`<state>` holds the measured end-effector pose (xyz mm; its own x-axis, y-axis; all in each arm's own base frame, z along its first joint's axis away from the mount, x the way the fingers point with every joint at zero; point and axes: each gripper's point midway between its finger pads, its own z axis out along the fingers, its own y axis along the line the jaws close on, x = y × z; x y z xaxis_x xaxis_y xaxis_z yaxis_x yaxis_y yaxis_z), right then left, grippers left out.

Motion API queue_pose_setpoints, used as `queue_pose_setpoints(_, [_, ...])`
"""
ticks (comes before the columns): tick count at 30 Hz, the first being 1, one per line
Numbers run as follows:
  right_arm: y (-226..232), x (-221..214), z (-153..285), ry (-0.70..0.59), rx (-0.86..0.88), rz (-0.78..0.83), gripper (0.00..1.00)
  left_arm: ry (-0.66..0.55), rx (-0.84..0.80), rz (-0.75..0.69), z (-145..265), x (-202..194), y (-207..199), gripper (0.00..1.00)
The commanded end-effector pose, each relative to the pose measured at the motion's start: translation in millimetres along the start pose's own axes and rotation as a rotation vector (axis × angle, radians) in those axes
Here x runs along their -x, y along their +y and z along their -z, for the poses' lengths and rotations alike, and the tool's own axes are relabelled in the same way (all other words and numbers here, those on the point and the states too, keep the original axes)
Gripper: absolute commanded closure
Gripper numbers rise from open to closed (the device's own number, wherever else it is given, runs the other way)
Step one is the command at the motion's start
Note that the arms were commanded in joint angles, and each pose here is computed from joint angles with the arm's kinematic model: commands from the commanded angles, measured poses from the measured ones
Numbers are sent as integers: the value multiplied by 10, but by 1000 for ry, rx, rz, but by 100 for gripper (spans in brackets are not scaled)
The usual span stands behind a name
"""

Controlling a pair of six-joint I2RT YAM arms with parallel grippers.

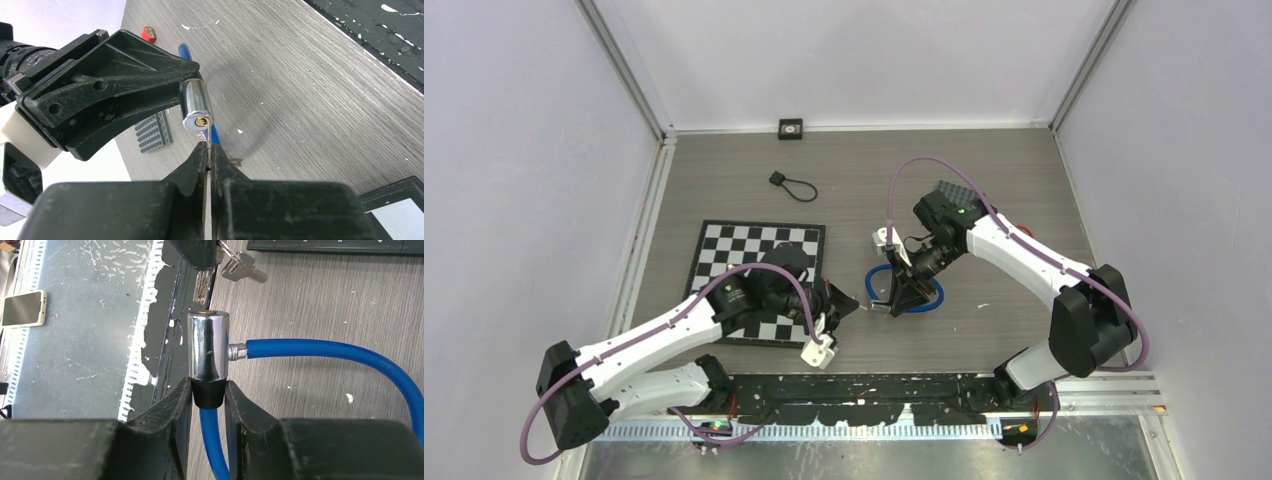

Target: Unlock with the key

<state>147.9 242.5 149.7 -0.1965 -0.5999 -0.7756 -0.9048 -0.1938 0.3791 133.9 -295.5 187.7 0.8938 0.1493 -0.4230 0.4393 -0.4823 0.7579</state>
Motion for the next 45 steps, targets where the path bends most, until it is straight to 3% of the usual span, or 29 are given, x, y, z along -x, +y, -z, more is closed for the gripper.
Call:
queue_pose_setpoints(1, [72,126,45,-49,11,25,100,-8,74,-59,65,82,298,100])
queue_pose_setpoints(45, [98,169,96,-83,8,19,99,3,46,-56,-74,-54,133,100])
